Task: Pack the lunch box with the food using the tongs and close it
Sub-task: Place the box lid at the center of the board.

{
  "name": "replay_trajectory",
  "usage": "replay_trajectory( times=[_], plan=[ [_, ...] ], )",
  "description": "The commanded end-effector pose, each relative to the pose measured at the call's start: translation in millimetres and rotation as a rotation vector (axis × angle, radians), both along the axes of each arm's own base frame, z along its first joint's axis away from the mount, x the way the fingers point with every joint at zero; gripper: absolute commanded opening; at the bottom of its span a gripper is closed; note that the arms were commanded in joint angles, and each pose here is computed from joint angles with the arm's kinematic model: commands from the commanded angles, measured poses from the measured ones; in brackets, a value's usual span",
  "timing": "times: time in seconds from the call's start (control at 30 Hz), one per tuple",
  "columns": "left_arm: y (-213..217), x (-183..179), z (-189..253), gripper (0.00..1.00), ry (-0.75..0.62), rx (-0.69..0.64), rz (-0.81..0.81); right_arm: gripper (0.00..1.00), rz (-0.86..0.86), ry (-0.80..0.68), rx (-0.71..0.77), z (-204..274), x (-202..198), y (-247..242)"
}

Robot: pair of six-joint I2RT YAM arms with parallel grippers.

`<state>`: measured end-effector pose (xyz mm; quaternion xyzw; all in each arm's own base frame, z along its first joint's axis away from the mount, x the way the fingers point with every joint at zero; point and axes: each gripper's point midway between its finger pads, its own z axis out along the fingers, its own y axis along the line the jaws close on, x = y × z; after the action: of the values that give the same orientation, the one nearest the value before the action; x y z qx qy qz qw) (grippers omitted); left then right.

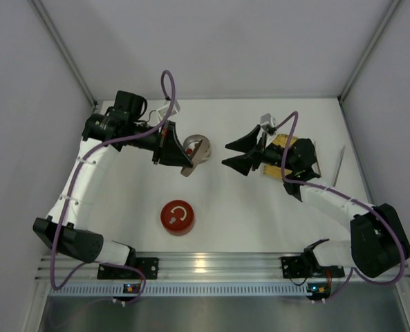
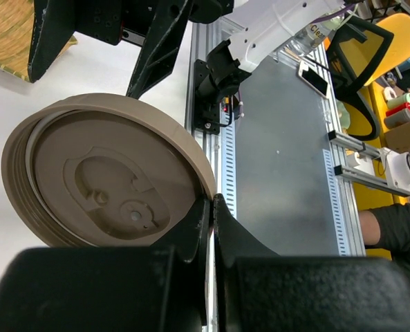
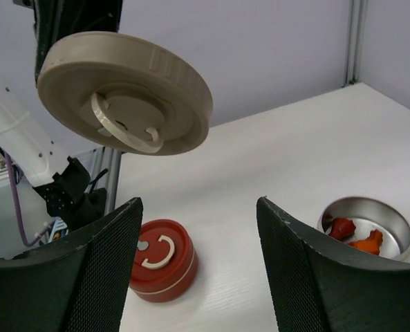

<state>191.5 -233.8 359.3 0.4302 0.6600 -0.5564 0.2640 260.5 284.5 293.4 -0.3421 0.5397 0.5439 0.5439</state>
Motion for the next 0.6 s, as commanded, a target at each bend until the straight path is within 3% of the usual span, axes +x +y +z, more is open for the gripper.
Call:
replay_trajectory(
  times=[0.0, 0.57],
  plan=[
    [-1, -10, 16, 0.00, -0.027, -0.076, -0.045, 0.67, 0.071, -0.290, 0.083, 44, -28, 4],
    [-4, 1, 9, 0.00, -0.009, -0.060, -0.018, 0.66, 0.119, -0.382, -0.045, 41, -25, 38]
  ],
)
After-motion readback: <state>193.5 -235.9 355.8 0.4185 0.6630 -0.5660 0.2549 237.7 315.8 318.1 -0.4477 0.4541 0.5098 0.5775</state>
